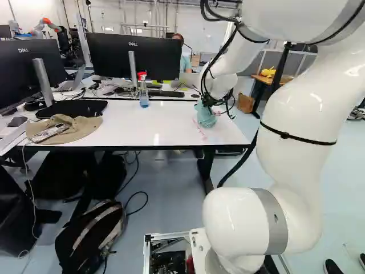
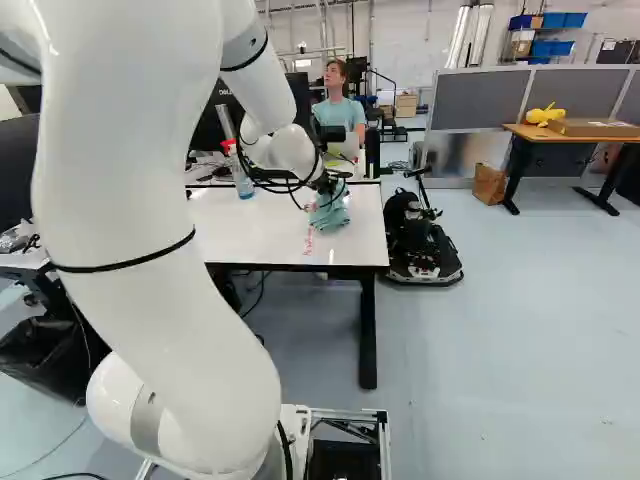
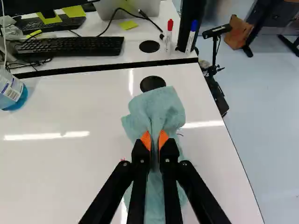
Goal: Clean the table with the green towel
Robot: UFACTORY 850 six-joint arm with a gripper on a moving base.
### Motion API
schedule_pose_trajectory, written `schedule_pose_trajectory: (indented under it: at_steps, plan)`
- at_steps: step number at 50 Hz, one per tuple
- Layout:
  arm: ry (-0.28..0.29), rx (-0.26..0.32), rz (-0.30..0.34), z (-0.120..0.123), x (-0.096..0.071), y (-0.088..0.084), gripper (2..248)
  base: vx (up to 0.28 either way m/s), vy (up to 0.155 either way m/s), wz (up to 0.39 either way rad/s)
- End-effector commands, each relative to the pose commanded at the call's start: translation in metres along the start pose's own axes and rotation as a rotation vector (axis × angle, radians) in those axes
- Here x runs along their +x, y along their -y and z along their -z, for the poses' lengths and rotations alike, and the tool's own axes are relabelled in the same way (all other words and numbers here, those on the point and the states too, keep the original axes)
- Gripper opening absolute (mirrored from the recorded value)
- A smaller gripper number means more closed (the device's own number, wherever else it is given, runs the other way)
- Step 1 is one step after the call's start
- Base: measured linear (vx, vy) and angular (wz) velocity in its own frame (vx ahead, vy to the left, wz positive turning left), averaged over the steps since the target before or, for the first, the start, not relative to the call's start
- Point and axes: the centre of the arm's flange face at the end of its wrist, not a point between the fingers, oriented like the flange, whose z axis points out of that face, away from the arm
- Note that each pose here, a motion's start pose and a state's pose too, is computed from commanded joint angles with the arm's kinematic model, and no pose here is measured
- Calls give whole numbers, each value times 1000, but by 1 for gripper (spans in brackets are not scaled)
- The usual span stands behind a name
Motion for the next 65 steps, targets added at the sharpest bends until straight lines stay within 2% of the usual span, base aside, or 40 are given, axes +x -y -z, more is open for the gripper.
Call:
schedule_pose_trajectory:
  at_steps: [24,41,65]
  plan:
    - [-15,39,33,-31,24,29,38,0,0,0]
    - [-28,31,26,-53,40,25,38,0,0,0]
    - [-19,31,26,-57,37,25,38,0,0,0]
